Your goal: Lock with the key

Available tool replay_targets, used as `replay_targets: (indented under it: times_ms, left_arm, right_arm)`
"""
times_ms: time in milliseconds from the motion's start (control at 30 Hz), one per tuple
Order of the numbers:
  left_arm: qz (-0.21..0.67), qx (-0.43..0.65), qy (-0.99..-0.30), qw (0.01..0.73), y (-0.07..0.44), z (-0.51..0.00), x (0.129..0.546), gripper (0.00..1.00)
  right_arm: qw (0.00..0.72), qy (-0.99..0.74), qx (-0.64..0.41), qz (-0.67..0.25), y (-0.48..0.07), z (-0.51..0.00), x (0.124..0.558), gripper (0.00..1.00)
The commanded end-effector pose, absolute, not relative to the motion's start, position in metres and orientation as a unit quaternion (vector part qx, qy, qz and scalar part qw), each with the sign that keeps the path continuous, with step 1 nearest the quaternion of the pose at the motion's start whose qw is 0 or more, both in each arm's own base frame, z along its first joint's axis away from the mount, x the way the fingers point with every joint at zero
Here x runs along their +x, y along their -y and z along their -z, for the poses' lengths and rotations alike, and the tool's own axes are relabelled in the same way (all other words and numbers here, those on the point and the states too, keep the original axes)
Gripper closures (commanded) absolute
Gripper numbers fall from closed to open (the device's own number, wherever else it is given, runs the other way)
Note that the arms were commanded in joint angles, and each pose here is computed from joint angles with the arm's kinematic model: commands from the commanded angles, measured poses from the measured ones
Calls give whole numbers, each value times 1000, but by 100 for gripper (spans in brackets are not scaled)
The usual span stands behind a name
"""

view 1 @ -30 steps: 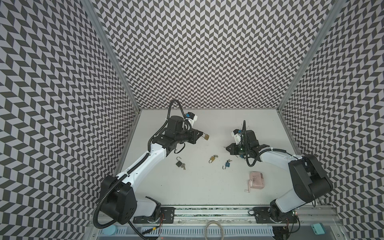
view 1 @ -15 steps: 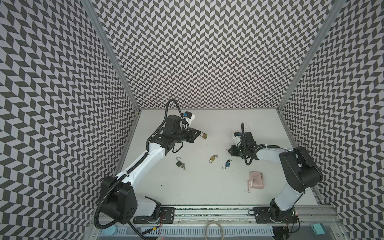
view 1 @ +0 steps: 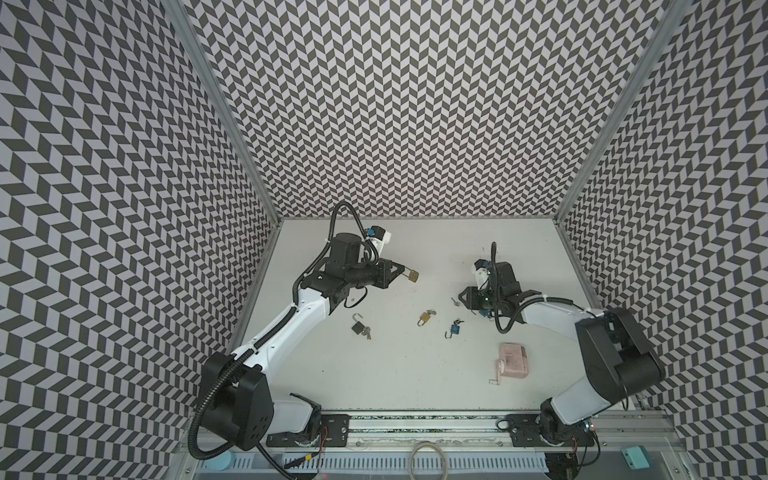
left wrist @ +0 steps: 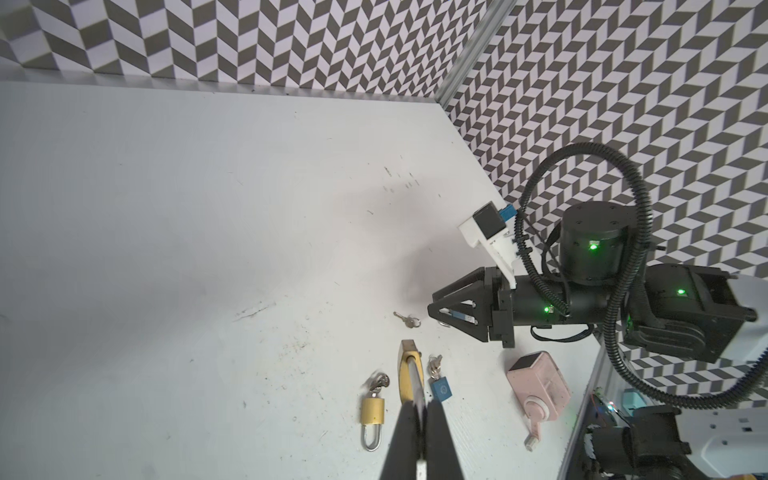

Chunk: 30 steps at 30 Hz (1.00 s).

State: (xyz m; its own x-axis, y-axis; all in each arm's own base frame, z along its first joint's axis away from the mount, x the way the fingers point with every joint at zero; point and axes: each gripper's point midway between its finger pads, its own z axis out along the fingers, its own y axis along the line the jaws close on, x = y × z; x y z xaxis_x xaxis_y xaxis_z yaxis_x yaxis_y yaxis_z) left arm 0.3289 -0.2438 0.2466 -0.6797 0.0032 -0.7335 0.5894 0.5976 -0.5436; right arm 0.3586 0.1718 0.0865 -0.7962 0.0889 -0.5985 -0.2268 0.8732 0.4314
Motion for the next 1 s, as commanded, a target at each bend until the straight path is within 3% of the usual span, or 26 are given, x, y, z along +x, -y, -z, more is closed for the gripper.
replay_targets:
  times_ms: [0,300,433,567,667,767,967]
  left_arm:
    - [487,195,-764,377,248,-289,314,100]
    - [565,211,-706,372,246,-328,293,100]
    - [573,215,-699,371,246,-336,288,100]
    - [575,217,-694,375,245,-343,285,100]
    - [577,218,-692,376,245,-347,283,100]
    - [578,217,-691,375,245,-349,282,100]
    - [582,219,-688,373,245,-350,281,100]
  right_arm:
    - [439,-847,-71,-290,-179,-170,363,61]
    - [627,-673,-238,-312,-222,-335,310,20]
    - [684,-611,-244,-316,-218,-380,296,0]
    - [713,-560,-299,-297,-222,-400,281,1]
    - [692,-536,-394,-279,-241,-395,266,0]
    - [663,-548,-462,-215,-263,-376,267,6]
    - [649,-551,-501,-158,-286,-360,269,14]
